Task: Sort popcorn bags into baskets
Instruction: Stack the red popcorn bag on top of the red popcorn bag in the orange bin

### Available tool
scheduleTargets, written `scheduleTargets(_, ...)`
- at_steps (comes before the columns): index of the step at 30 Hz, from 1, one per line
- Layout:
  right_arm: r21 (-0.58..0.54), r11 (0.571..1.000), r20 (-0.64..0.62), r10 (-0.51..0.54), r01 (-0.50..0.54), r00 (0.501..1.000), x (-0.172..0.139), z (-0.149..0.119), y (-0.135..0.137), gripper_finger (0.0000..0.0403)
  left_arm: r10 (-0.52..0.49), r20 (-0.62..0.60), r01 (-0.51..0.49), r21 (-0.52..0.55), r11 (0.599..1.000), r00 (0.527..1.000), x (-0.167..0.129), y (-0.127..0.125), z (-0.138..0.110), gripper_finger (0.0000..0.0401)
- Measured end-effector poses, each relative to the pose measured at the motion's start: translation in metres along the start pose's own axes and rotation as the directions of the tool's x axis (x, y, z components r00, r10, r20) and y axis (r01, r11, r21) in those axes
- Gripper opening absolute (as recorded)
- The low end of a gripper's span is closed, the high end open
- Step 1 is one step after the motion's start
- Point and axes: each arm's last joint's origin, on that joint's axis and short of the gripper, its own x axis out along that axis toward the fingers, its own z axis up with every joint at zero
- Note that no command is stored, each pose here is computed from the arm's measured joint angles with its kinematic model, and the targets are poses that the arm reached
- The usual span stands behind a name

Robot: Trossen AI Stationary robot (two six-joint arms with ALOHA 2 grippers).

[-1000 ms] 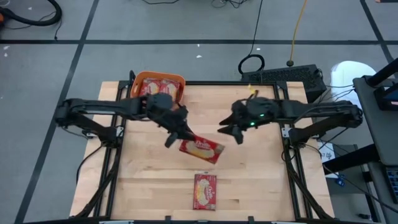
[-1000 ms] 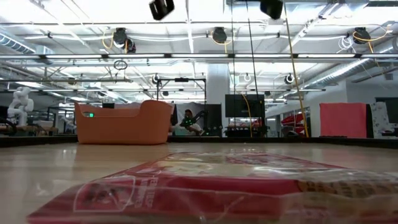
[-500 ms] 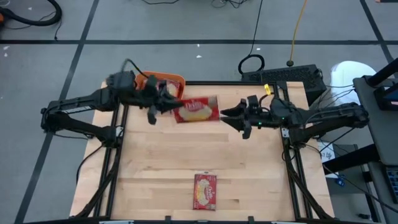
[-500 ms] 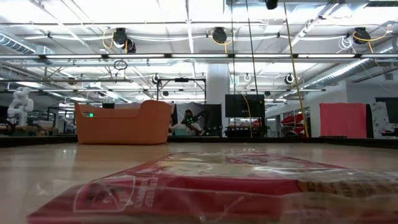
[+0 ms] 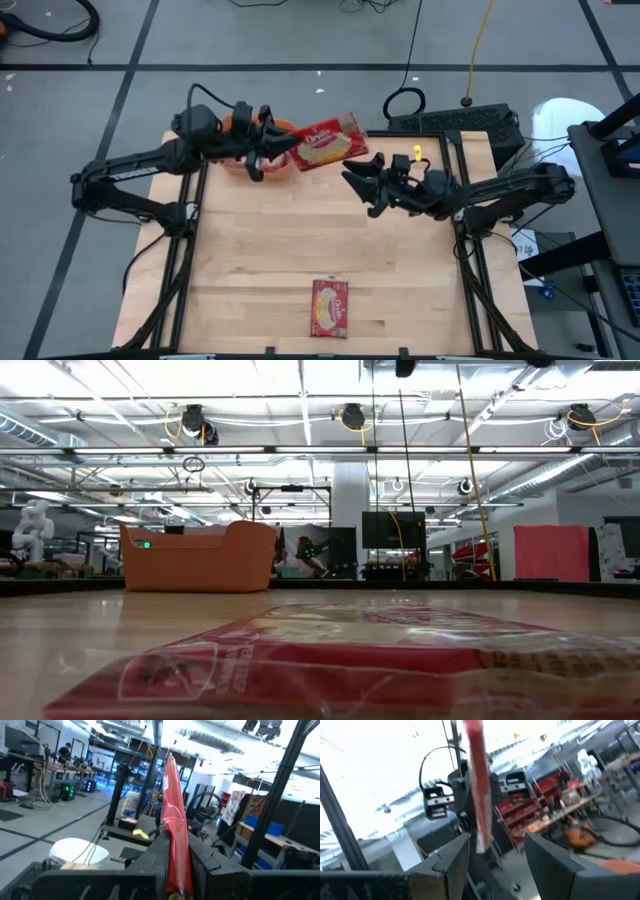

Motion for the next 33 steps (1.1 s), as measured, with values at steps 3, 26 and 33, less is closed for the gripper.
scheduleTargets(3,0.012,1.000,0.054,0.008,-0.009,0.998,0.005,-0.003,-0.003,0.0183,-0.004,0.012,0.004,-0.005,1.000,1.000,0.007,0.003,-0.004,0.0036)
scheduleTargets(26,0.005,1.000,0.246,-0.011,0.010,0.969,0.007,0.007,-0.006,0.0071,-0.010,0.028,0.011,-0.049,0.999,1.000,0.035,0.017,-0.024,0.0037)
scheduleTargets(33,0.001,1.000,0.235,-0.011,0.011,0.972,0.008,0.006,-0.007,0.0009,-0.046,-0.006,0.046,-0.055,0.997,0.999,0.033,0.016,-0.025,0.0038)
